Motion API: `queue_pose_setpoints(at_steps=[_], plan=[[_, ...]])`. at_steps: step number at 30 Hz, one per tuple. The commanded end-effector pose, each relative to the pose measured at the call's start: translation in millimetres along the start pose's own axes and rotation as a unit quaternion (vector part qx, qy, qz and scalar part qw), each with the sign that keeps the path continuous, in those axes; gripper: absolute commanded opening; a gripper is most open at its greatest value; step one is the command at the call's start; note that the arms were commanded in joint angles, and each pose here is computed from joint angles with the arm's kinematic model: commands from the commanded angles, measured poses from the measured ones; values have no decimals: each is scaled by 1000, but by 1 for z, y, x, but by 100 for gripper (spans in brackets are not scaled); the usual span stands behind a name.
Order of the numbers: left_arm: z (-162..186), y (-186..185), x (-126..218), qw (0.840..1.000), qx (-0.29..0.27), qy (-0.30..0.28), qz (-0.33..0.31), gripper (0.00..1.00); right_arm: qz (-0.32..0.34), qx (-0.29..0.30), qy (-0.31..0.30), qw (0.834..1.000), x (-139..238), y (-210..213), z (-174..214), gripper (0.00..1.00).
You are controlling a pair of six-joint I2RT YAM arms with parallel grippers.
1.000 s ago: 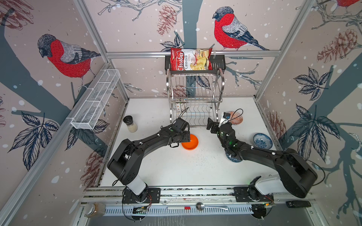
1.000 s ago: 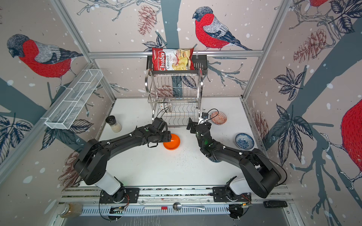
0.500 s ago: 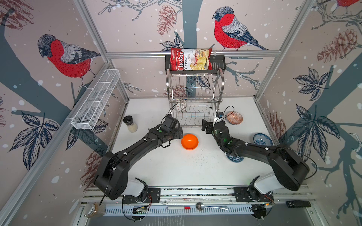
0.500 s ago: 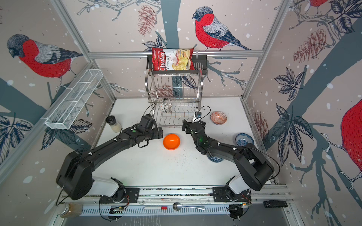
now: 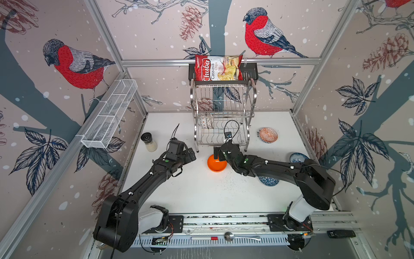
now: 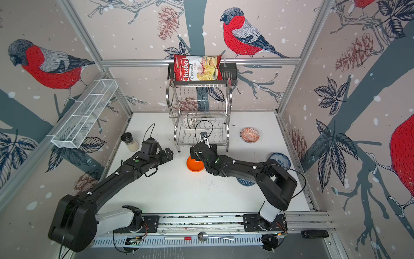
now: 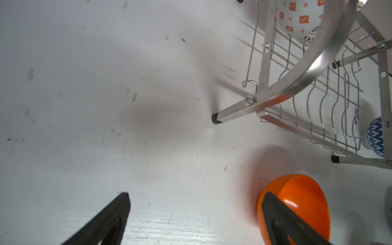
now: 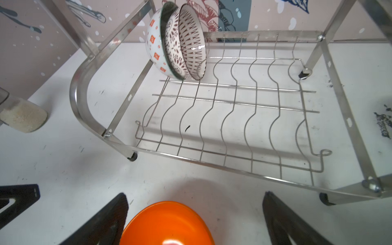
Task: Load the bowls into the dish rack
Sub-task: 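Grasp the orange bowl rim with the right gripper while the left gripper withdraws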
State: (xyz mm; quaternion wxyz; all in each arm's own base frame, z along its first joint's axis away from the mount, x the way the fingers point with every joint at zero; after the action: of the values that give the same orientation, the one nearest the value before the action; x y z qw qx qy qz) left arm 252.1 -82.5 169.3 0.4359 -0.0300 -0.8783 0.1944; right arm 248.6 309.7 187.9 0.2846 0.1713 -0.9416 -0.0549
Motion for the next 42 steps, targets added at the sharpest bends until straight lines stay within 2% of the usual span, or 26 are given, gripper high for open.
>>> queue_pose_setpoints(at_steps=[1, 12, 16, 25, 38, 42], plan=[[-6, -6, 3, 996, 25, -14, 79, 97, -7, 12, 44, 999, -1, 8, 14, 98], [-1, 17, 2, 992, 64, -3, 113, 97, -26, 61, 102, 993, -19, 49, 47, 90], [-2, 17, 2, 991, 67, -3, 118, 97, -14, 74, 118, 990, -31, 54, 55, 83], [-3, 21, 0, 990, 72, -4, 118, 97, 3, 90, 145, 985, -46, 56, 72, 57], [-5, 18, -4, 989, 67, 20, 127, 97, -15, 96, 143, 985, -41, 57, 67, 16], [-6, 17, -4, 989, 69, 20, 128, 97, -44, 85, 130, 987, -32, 58, 56, 12]])
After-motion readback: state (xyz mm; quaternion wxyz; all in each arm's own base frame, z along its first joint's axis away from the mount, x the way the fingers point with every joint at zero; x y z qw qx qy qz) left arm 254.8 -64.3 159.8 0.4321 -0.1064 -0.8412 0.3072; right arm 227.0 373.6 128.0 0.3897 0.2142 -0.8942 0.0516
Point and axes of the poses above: each gripper's point midway between its finger pads, its own x axis back along the fingers, its own y axis along the line the jaws close on, z = x × y, the point moved 9 cm from there along x, back along the fingers, and after that the axes turned 6 degrees about -x, right-handed, at the moved point
